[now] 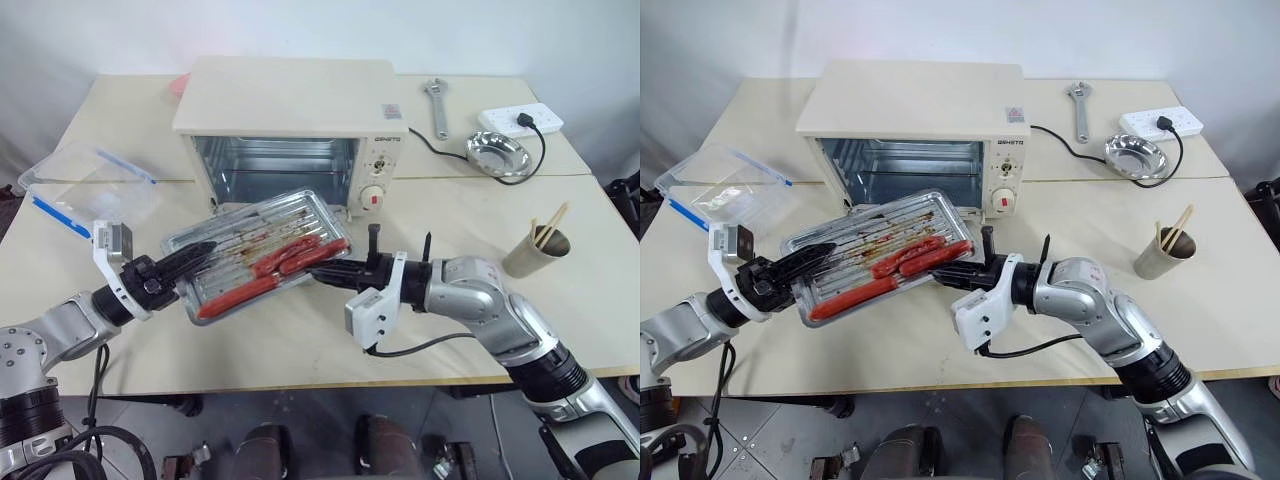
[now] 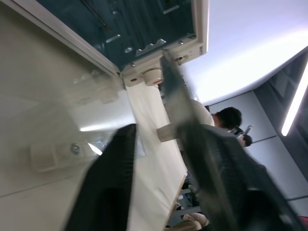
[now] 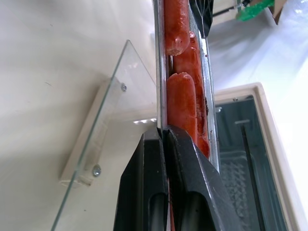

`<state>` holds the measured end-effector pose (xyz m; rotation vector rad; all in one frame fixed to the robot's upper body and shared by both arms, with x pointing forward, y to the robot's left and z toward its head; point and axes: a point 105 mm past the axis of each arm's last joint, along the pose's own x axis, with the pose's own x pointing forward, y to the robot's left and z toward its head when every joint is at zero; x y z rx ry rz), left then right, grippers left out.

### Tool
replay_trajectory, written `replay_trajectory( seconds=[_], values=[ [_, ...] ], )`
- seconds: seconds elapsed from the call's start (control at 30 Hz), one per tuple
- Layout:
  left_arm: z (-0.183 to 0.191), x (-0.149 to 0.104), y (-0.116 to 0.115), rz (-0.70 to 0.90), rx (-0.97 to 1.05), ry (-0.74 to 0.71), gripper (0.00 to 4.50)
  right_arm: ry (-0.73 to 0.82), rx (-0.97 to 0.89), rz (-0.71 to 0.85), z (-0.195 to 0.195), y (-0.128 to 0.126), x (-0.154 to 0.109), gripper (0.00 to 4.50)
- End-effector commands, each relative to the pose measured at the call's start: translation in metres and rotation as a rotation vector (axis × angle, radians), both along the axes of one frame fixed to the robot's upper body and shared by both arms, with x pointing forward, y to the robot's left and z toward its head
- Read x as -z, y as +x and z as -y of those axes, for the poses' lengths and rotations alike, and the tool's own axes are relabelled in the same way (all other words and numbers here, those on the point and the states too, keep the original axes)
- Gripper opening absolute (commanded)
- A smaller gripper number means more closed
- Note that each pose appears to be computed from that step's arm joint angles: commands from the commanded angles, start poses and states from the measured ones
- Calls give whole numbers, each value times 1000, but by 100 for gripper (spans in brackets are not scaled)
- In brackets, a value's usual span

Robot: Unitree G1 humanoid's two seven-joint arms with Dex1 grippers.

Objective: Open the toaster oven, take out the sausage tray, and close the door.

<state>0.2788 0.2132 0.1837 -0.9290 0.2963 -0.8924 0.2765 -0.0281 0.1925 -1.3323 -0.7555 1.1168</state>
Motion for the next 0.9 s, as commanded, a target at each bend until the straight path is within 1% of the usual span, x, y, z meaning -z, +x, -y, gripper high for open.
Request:
replay_trajectory(
  seconds=[0.03, 0.1, 0.13, 0.37, 0.5, 0.57, 0.67, 0.73, 0.87, 0.9],
  values=[
    [3, -1, -4, -7, 21, 4, 71, 65, -27, 51, 3, -4, -23, 0],
    [5, 2, -5, -19, 20, 4, 13, 66, -29, 48, 3, -4, -23, 0],
    [6, 2, -6, -22, 17, 0, 4, 66, -29, 46, 3, -4, -22, 0],
    [8, 9, -9, -70, -8, -10, 4, 70, -32, 31, 4, -5, -22, 0],
    [10, 19, -8, -126, -52, -36, 4, 77, -40, 12, 3, -8, -22, 0],
    [13, 25, -10, -153, -64, -64, 4, 32, -48, 13, 3, -9, -19, 0],
    [15, 25, -12, -161, -84, -96, 0, 0, -48, -22, 4, -10, -15, 73],
    [16, 25, -12, -167, -92, -108, 0, -1, -50, -28, 5, -11, -15, 132],
    [17, 25, -12, -178, -112, -145, 0, -20, -67, -55, 8, -14, -12, 271],
    [17, 25, -12, -182, -116, -153, 0, -23, -71, -65, 8, -15, -11, 315]
  ],
)
